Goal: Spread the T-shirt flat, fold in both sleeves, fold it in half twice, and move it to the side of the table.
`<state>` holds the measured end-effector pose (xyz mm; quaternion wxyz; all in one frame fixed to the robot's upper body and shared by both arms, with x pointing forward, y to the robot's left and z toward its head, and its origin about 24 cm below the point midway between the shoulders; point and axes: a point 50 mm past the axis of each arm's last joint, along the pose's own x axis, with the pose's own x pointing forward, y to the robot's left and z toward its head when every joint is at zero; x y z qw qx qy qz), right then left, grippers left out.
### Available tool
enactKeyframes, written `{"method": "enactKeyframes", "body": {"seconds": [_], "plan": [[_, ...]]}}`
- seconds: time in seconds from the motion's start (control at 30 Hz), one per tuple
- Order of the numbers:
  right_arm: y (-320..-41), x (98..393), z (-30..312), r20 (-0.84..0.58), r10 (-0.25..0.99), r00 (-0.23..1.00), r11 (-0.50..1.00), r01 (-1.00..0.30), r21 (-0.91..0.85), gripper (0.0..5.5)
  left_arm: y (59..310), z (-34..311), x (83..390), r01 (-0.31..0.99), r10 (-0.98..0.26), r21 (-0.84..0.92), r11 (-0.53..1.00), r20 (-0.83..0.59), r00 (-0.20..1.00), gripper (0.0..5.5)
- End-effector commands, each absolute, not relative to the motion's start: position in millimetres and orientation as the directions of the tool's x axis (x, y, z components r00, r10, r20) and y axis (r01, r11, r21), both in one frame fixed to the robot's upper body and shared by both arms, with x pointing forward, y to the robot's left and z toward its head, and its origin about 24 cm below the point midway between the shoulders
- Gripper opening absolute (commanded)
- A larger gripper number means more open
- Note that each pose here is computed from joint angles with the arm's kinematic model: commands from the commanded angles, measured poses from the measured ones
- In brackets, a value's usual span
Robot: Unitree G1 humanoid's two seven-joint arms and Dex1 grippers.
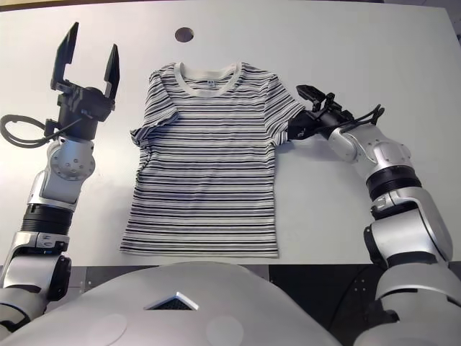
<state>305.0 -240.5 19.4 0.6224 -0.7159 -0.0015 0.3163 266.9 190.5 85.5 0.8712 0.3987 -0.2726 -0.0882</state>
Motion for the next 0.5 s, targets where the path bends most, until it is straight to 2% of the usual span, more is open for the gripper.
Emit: {"method": "enactKeyframes", "body": {"seconds": [0.03,0.27,0.43,0.5], "plan": [[-241,283,-11,-0.576,0.389,0.718,-0.273,-0.507,-0.817,2.12,190,84,266,-0.050,-0.369,0.744,0.666,0.388,0.844,2.86],[-246,284,-13,-0.569,0.362,0.739,-0.234,-0.518,-0.822,0.81,186,84,262,-0.040,-0.387,0.748,0.663,0.388,0.837,2.86],[-249,286,-15,-0.560,0.341,0.755,-0.211,-0.519,-0.828,0.15,181,90,256,-0.039,-0.409,0.748,0.663,0.405,0.818,2.86],[-249,286,-15,-0.558,0.341,0.757,-0.208,-0.518,-0.830,0.12,181,91,255,-0.038,-0.410,0.748,0.663,0.406,0.817,2.86]]}}
